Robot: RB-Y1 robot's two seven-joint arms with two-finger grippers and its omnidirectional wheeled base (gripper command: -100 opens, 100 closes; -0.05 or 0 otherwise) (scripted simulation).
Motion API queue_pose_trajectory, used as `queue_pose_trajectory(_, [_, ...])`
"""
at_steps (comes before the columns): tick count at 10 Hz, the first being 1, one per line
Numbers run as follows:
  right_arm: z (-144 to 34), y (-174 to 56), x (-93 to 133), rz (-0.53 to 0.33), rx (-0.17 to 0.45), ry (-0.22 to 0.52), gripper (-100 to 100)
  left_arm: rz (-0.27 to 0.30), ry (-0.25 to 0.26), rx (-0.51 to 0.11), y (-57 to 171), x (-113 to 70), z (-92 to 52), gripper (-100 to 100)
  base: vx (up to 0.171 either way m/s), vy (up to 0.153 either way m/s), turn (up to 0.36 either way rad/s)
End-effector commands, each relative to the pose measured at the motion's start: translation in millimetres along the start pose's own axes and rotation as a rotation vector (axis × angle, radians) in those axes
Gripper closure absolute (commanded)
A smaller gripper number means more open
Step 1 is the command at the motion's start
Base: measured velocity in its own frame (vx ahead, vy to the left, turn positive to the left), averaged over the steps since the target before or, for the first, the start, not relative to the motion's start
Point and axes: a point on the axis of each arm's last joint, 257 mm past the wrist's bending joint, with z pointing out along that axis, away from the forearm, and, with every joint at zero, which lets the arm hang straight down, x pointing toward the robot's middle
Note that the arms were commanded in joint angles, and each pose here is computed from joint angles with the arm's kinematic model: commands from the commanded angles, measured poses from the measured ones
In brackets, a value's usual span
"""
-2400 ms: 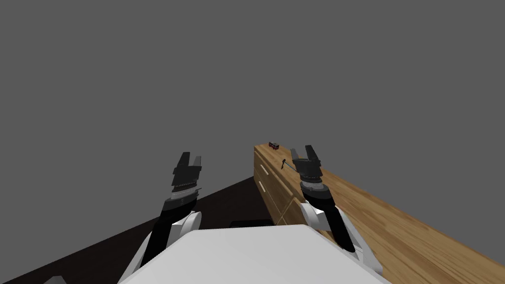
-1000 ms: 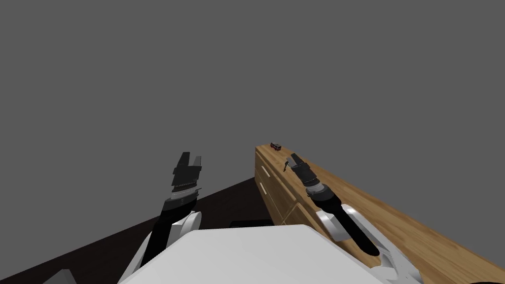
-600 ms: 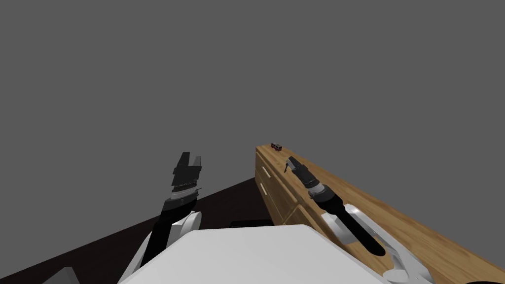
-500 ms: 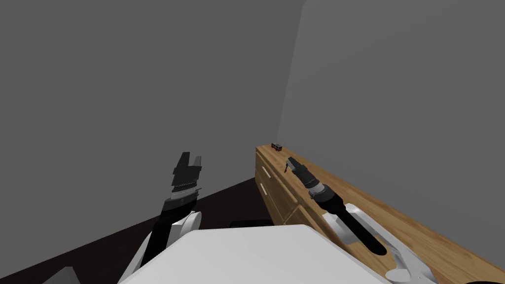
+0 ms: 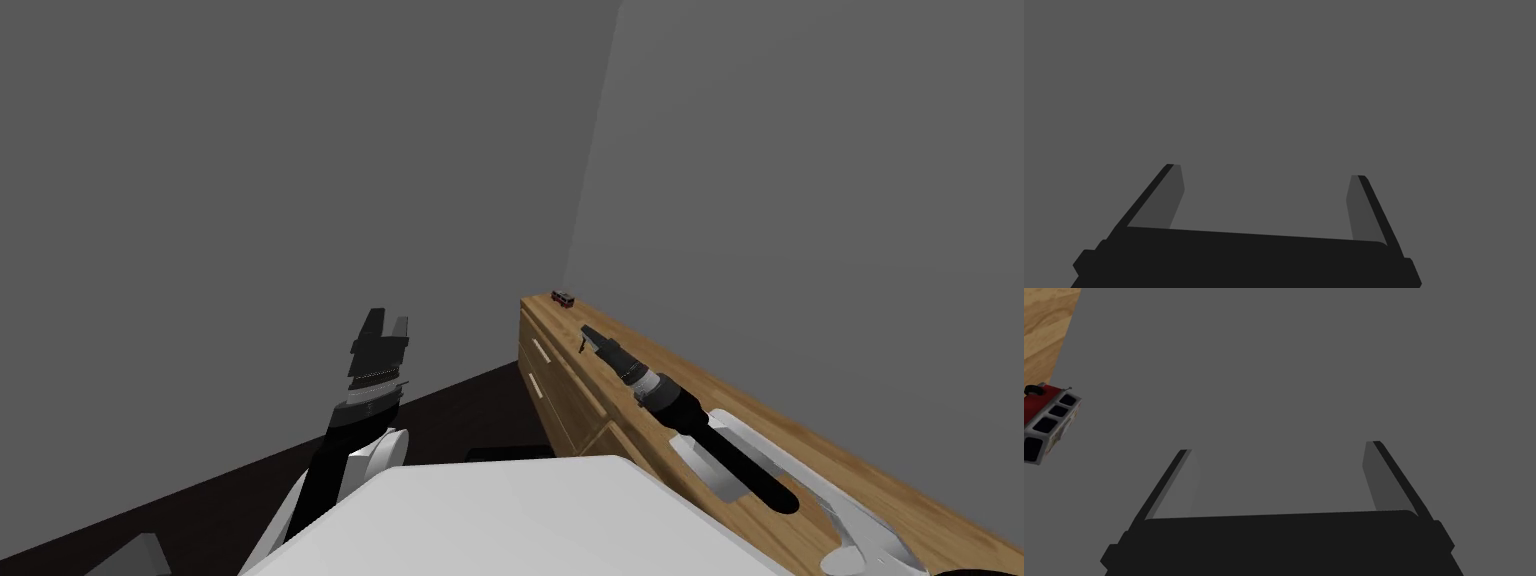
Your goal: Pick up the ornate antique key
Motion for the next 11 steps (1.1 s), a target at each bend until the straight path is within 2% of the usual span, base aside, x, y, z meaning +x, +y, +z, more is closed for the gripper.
queue_pose_trajectory(1, [-2.3, -7.1, 4.2, -0.022, 0.023, 0.040, -100, 0.000, 0.000, 0.000, 0.0, 0.0, 0.0, 0, 0.016, 0.000, 0.015])
queue_pose_trajectory(2, [-8.1, -21.2, 6.8, -0.039, 0.067, 0.067, -100, 0.000, 0.000, 0.000, 0.0, 0.0, 0.0, 0, 0.019, -0.002, 0.032])
queue_pose_trajectory(3, [-7.7, -21.0, 8.7, -0.053, 0.067, 0.091, -100, 0.000, 0.000, 0.000, 0.0, 0.0, 0.0, 0, 0.018, -0.004, 0.021])
queue_pose_trajectory(4, [-14.3, -35.3, 11.0, -0.072, 0.112, 0.121, -100, 0.000, 0.000, 0.000, 0.0, 0.0, 0.0, 0, 0.021, -0.007, 0.038])
queue_pose_trajectory(5, [-14.0, -35.2, 12.5, -0.085, 0.112, 0.142, -100, 0.000, 0.000, 0.000, 0.0, 0.0, 0.0, 0, 0.018, -0.004, 0.018])
queue_pose_trajectory(6, [-21.2, -49.5, 14.6, -0.107, 0.157, 0.176, -100, 0.000, 0.000, 0.000, 0.0, 0.0, 0.0, 0, 0.020, 0.002, 0.044])
queue_pose_trajectory(7, [-21.0, -49.3, 15.6, -0.118, 0.156, 0.192, -100, 0.000, 0.000, 0.000, 0.0, 0.0, 0.0, 0, 0.016, 0.000, 0.019])
queue_pose_trajectory(8, [-28.9, -63.6, 16.9, -0.139, 0.201, 0.222, -100, 0.000, 0.000, 0.000, 0.0, 0.0, 0.0, 0, 0.021, 0.001, 0.040])
queue_pose_trajectory(9, [-28.6, -63.4, 18.0, -0.151, 0.200, 0.242, -100, 0.000, 0.000, 0.000, 0.0, 0.0, 0.0, 0, 0.018, -0.001, 0.021])
queue_pose_trajectory(10, [-36.9, -77.3, 18.8, -0.175, 0.244, 0.275, -100, 0.000, 0.000, 0.000, 0.0, 0.0, 0.0, 0, 0.020, -0.001, 0.045])
queue_pose_trajectory(11, [-36.7, -77.1, 19.5, -0.185, 0.243, 0.290, -100, 0.000, 0.000, 0.000, 0.0, 0.0, 0.0, 0, 0.017, -0.002, 0.021])
